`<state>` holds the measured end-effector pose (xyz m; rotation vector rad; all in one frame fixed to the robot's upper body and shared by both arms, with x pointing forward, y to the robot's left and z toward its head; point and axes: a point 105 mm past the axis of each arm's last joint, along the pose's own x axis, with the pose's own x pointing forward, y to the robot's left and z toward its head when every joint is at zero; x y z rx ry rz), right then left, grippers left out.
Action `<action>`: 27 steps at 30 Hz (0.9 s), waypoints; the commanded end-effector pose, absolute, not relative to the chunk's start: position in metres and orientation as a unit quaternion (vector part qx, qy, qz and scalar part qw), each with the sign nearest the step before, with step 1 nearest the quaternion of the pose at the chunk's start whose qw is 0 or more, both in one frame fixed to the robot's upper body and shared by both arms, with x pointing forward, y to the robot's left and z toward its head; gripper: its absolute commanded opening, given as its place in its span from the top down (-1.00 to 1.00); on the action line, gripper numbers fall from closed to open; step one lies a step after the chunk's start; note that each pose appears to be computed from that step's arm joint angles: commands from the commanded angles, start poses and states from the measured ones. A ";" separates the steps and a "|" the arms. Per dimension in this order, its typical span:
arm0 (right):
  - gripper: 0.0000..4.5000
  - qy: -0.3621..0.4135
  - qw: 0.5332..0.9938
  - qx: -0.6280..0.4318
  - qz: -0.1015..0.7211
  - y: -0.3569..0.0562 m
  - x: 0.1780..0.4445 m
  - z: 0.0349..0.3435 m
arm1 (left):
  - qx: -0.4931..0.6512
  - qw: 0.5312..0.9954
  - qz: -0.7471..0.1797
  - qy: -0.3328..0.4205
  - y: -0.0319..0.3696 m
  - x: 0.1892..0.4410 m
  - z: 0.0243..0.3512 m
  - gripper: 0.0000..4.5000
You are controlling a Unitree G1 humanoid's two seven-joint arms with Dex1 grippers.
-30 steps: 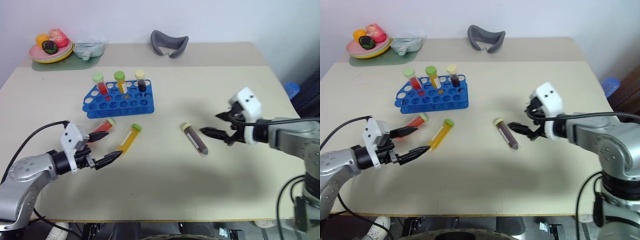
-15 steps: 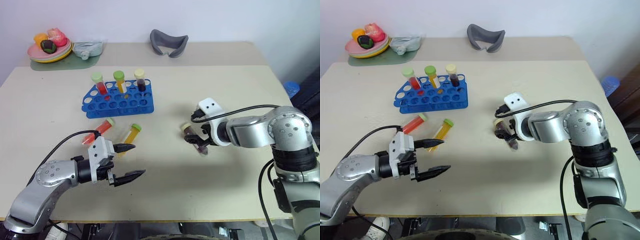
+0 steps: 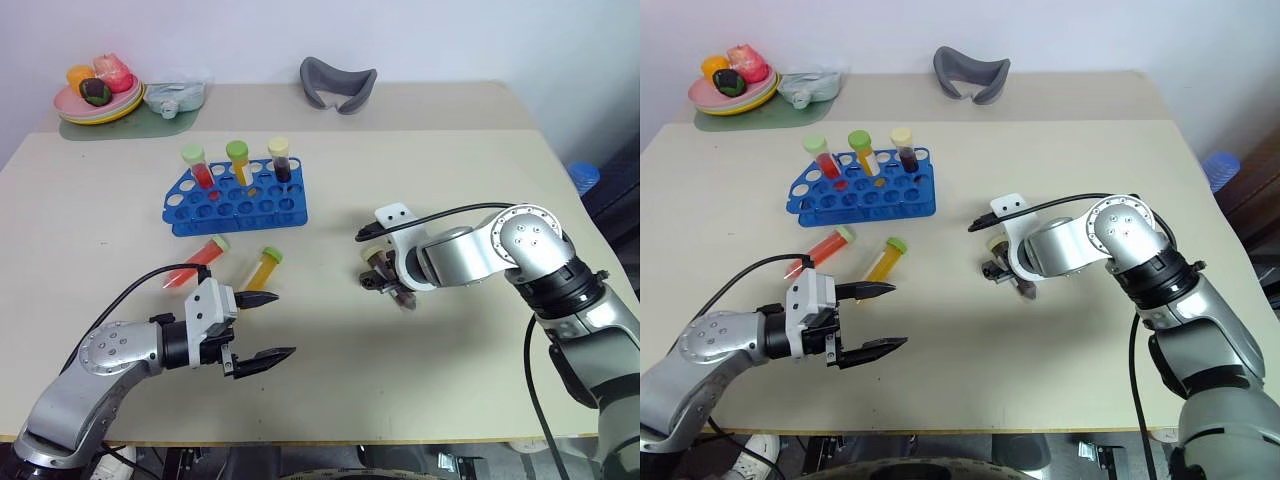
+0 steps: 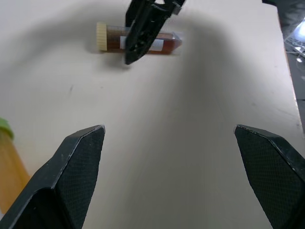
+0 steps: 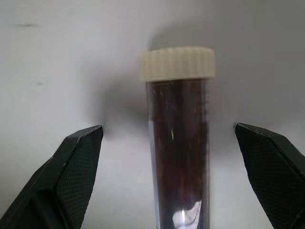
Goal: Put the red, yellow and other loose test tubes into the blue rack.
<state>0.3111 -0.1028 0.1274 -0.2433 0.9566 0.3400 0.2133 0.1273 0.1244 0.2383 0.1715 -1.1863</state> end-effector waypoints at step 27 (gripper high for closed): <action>0.46 0.053 0.921 -0.098 0.374 -0.040 0.332 0.241 | 0.050 0.928 -0.369 0.010 0.187 0.242 0.154 -1.00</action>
